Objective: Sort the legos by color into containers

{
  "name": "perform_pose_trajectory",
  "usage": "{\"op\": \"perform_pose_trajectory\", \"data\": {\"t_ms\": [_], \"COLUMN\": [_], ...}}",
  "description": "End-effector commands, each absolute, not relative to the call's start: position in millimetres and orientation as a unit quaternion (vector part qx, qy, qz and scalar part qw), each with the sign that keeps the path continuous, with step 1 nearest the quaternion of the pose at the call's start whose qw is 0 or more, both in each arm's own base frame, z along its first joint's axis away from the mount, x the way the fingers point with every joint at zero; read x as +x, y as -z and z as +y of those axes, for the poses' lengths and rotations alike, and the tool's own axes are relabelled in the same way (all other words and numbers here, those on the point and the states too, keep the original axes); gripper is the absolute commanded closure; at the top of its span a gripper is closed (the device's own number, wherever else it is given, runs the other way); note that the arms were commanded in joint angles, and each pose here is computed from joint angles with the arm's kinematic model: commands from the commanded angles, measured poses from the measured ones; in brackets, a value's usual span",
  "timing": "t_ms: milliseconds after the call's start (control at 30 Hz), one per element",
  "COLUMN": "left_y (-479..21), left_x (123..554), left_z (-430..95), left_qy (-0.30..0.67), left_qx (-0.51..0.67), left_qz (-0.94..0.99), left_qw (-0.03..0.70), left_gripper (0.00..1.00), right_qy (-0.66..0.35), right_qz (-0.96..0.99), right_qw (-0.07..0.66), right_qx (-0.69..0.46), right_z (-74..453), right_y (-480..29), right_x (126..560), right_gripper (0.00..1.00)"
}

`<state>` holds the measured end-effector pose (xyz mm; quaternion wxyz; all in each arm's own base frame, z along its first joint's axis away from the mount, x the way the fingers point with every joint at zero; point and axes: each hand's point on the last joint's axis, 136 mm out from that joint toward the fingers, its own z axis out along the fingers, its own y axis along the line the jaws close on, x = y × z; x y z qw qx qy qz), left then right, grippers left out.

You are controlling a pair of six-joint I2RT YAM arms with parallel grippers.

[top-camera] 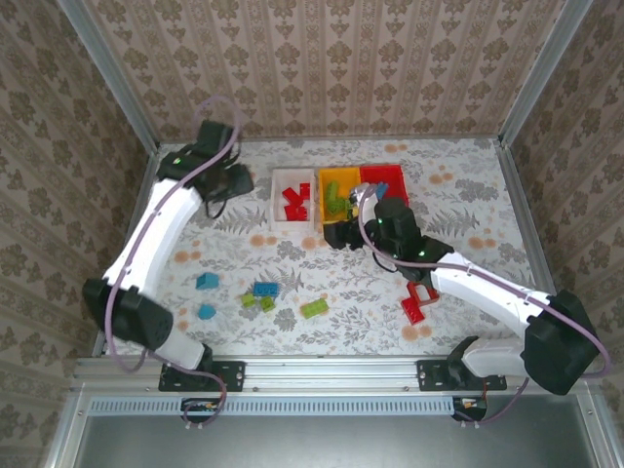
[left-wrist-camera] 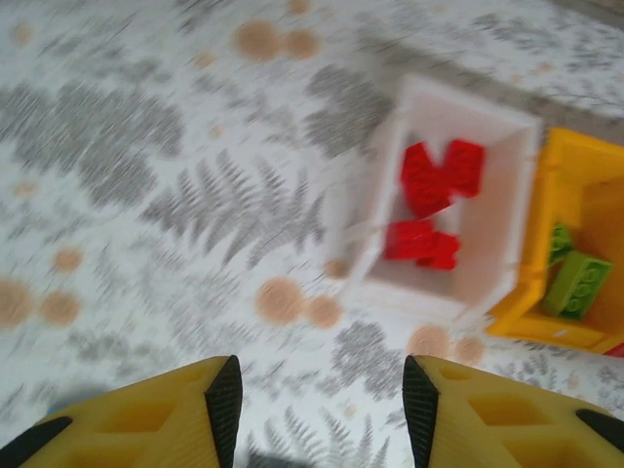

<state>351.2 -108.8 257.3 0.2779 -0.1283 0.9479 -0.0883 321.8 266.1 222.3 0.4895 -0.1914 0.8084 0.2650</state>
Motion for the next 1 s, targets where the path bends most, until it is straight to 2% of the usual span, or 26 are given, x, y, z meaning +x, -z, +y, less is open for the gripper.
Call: {"op": "perform_pose_trajectory", "data": {"t_ms": [0, 200, 367, 467, 633, 767, 967], "left_y": [-240, -185, -168, -176, -209, -225, -231], "left_x": [305, 224, 183, 174, 175, 175, 168], "left_z": [-90, -72, -64, -56, -40, -31, -26], "left_qy": [0.119, 0.124, 0.13, 0.121, 0.102, 0.091, 0.085], "left_qx": [-0.179, -0.225, -0.251, -0.251, -0.241, -0.241, -0.239], "left_qz": [0.948, 0.953, 0.949, 0.948, 0.94, 0.933, 0.932], "left_qw": [0.237, 0.159, 0.143, 0.156, 0.22, 0.252, 0.26], "left_gripper": [0.51, 0.51, 0.51, 0.51, 0.51, 0.51, 0.51], "right_qy": [-0.244, -0.265, -0.232, -0.223, -0.217, -0.221, -0.247], "right_qz": [0.807, 0.785, 0.76, 0.764, 0.761, 0.754, 0.744], "right_qw": [0.48, 0.43, 0.378, 0.375, 0.391, 0.397, 0.391], "right_qx": [-0.245, -0.36, -0.475, -0.476, -0.47, -0.475, -0.483], "right_z": [289, 366, 395, 394, 402, 427, 479], "right_y": [-211, -179, -137, -128, -135, -135, -125], "right_x": [309, 264, 213, 206, 213, 224, 235], "right_gripper": [0.18, 0.19, 0.18, 0.18, 0.18, 0.17, 0.15]}}
